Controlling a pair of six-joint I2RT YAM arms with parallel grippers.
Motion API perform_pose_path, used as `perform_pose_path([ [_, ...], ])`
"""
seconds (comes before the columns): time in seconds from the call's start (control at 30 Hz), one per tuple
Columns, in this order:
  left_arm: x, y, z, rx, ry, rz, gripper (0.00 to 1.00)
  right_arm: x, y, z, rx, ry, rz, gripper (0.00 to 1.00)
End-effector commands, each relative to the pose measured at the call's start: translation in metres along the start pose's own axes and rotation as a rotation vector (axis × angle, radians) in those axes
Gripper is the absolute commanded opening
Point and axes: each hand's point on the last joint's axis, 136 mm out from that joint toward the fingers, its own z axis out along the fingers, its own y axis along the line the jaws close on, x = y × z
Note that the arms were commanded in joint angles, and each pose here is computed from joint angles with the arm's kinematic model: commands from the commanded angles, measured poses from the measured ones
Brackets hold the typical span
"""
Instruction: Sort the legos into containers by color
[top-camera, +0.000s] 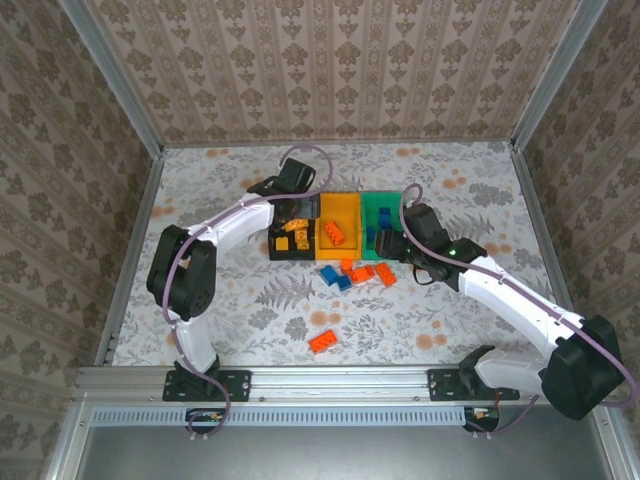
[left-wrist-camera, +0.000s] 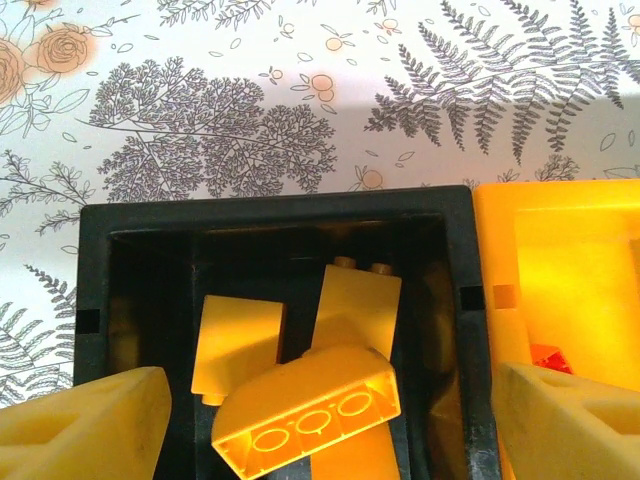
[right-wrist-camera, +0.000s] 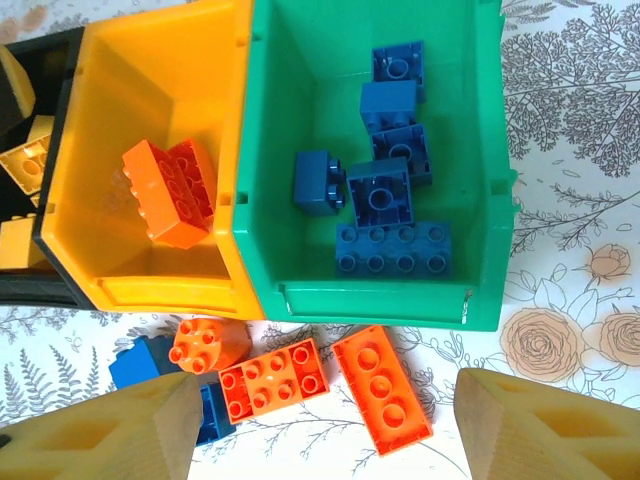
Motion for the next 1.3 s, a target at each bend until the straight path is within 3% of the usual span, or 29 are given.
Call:
perform_pose_path([
  [0.0, -0.027, -0.010, -0.040, 0.072, -0.083, -0.038, 0.88, 0.009, -0.001, -0.006, -0.019, 0.026, -0.001, 0.70],
  [0.2, -0.028, -0.027, -0.105, 0.179, -0.193, -0.036, 0.94, 0.026, 0.013, -0.009, -0.086, 0.074, -0.046, 0.71],
  [0.3, -0.012, -0.032, -0.131, 0.219, -0.214, -0.017, 1.00, 0.043, 0.029, -0.010, -0.139, 0.120, -0.109, 0.71],
  [0.47, 0.029, -0.026, -0.166, 0.239, -0.232, -0.012, 1.00, 0.089, 0.067, -0.010, -0.222, 0.239, -0.272, 0.73],
  [0.63, 0.069, 0.013, -0.185, 0.194, -0.243, -0.078, 1.00, 0.151, 0.112, -0.012, -0.307, 0.358, -0.499, 0.84],
  [0.9, 0.114, 0.077, -0.211, 0.109, -0.257, -0.161, 1.00, 0.216, 0.157, -0.006, -0.356, 0.430, -0.798, 0.87],
  [1.1, 0.135, 0.099, -0.216, 0.097, -0.249, -0.212, 1.00, 0.222, 0.177, 0.012, -0.376, 0.423, -0.835, 0.87],
  [1.27, 0.140, 0.103, -0.214, 0.093, -0.237, -0.221, 1.00, 0.247, 0.174, 0.023, -0.420, 0.571, -0.824, 0.86],
])
